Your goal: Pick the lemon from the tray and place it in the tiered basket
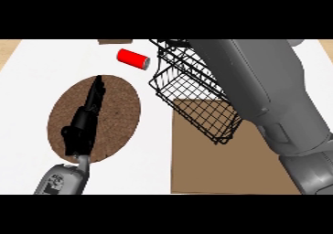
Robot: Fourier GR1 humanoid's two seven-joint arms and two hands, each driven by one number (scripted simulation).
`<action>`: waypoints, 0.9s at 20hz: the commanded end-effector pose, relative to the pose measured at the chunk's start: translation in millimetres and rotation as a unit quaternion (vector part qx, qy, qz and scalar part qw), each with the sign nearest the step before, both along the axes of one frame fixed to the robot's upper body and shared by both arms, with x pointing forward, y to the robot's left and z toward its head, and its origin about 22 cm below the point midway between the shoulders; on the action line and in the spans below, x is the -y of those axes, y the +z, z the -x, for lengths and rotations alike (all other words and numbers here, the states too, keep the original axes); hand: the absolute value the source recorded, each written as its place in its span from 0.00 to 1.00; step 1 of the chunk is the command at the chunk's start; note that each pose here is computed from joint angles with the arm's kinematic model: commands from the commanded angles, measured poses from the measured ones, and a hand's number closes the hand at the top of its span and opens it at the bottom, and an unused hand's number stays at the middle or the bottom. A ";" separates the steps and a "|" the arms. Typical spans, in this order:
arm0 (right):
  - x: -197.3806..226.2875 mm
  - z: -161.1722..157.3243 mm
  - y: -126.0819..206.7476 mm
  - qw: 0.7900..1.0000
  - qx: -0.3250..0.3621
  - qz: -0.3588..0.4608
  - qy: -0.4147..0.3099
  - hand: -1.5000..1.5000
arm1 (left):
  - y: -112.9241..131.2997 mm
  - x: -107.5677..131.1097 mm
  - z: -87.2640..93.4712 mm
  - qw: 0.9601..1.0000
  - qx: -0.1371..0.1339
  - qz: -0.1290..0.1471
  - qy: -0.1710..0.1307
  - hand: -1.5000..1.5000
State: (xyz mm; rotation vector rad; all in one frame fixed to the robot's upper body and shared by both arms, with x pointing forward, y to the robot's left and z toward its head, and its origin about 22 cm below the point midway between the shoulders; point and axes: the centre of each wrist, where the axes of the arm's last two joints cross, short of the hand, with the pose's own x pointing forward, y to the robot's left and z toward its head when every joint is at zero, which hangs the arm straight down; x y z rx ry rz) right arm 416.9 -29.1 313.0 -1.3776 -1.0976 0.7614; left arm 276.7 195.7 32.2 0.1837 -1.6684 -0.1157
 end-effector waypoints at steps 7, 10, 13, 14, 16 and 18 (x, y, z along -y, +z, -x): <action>23.6 -11.3 -43.0 0.980 0.008 -0.190 -0.053 0.00 | -8.5 22.7 4.2 1.000 -0.003 -0.009 0.002 0.50; 44.8 -18.1 -47.0 0.969 0.047 -0.235 -0.049 0.00 | 1.1 -13.3 9.2 1.000 -0.009 -0.005 -0.001 0.50; 43.3 -10.3 -23.7 0.955 0.110 -0.268 -0.058 0.00 | -3.4 -5.5 2.4 1.000 -0.006 0.005 -0.002 0.50; 69.2 -13.8 -9.4 0.941 0.144 -0.299 -0.066 0.00 | -9.4 -14.6 7.7 1.000 -0.001 -0.006 0.004 0.50; 69.6 -4.8 -10.2 0.934 0.165 -0.304 -0.088 0.00 | 4.7 -6.2 -0.4 1.000 0.003 -0.003 0.013 0.50; 84.9 -1.3 -2.0 0.926 0.177 -0.311 -0.123 0.00 | -1.2 -17.3 10.0 1.000 -0.003 0.006 0.019 0.50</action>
